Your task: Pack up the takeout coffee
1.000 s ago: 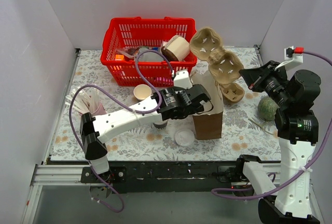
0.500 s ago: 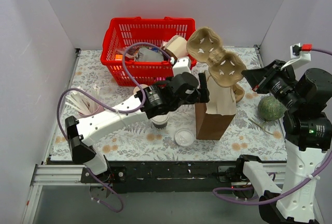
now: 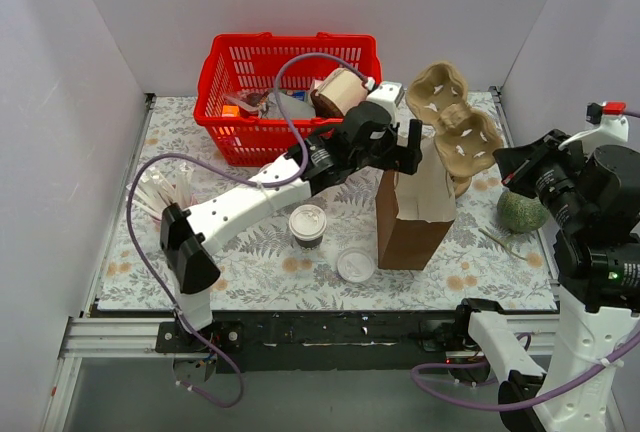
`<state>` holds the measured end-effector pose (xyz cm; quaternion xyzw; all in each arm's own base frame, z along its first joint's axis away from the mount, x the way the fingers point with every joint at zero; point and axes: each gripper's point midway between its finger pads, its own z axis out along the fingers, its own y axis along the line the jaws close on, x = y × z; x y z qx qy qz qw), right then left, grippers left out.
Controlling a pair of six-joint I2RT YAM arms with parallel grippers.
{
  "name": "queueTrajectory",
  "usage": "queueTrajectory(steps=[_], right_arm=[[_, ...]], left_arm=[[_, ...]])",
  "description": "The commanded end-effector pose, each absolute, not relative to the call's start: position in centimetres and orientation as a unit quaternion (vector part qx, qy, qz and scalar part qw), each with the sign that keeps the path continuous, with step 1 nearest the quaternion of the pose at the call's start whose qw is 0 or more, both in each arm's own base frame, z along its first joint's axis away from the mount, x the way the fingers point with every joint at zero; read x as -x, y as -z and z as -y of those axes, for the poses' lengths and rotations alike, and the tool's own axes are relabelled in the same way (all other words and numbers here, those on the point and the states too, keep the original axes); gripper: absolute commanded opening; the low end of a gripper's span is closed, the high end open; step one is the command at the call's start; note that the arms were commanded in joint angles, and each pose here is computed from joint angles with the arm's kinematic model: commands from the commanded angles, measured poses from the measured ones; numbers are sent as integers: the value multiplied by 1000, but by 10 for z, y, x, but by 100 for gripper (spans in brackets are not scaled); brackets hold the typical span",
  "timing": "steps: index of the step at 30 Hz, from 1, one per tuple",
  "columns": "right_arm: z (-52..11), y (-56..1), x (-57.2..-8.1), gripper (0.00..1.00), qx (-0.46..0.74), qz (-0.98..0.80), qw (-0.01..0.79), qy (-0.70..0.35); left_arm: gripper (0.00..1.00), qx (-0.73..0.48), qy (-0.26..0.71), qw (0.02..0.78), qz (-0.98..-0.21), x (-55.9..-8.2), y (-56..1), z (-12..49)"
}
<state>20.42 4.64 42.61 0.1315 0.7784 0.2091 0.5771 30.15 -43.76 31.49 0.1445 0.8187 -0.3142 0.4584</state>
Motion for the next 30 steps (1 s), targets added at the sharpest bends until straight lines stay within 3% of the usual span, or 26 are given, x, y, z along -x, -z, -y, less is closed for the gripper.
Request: queueTrajectory(steps=[1, 4, 5, 11, 12, 18, 19, 25, 30], right_arm=[[-21, -441, -203, 1, -165, -754, 617, -154], [-20, -443, -202, 1, -164, -752, 621, -150], [-20, -444, -202, 1, -162, -752, 622, -149], [-49, -443, -209, 1, -95, -771, 598, -197], [-59, -443, -209, 1, -76, -774, 591, -213], [-83, -451, -212, 1, -19, -783, 576, -234], [-88, -448, -217, 1, -13, -792, 564, -234], [-90, -451, -221, 1, -8, -806, 559, -196], [-75, -448, -218, 1, -22, -809, 566, -156]], left_arm=[[98, -174, 263, 489, -813, -320, -327, 437], [90, -164, 217, 483, -833, -331, -311, 431], [80, -150, 205, 485, -837, -334, -309, 427], [44, -124, 173, 474, -855, -327, -295, 401], [33, -107, 177, 470, -858, -325, -296, 398], [10, -41, 180, 469, -864, -317, -308, 374], [0, -6, 163, 462, -872, -316, -304, 363], [0, 85, 83, 463, -878, -318, -305, 323], [0, 140, 86, 462, -872, -312, -306, 308]])
